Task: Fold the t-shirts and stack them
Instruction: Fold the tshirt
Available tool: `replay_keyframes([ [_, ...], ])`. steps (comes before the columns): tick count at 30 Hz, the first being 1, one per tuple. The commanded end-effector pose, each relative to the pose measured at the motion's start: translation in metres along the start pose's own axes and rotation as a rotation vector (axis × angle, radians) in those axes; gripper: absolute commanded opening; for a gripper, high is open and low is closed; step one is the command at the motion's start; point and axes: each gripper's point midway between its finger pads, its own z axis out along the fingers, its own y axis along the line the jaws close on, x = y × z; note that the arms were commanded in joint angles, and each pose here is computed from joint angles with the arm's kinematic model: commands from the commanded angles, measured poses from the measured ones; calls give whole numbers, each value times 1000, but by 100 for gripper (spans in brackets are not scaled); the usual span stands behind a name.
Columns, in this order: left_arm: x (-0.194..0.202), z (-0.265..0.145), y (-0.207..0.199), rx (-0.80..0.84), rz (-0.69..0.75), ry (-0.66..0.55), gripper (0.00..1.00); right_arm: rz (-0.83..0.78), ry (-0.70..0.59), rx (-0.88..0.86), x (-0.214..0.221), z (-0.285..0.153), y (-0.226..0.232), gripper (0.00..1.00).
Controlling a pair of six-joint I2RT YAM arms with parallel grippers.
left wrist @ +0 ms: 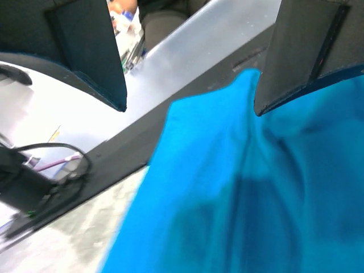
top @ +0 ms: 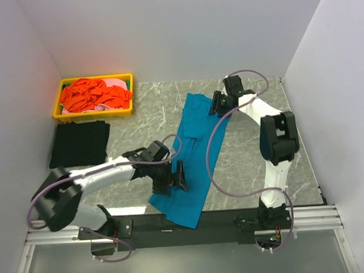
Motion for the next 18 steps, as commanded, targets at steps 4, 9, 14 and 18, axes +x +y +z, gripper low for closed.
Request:
replay_keyframes([
  [4,-36,-54,-8,-85,-14,-267,93,-101,-101,-107,27,-61,48,54],
  [9,-81,-83,33,-143,-89,-417,77,-12,-54,-111,80,-53,35,46],
  [14,-144,-121,74,-254,-99,-579,80,30,-28,-65,96,-31,19,43],
  [18,-182,-136,92,-311,-121,-642,84,26,-5,-7,94,-2,4,41],
])
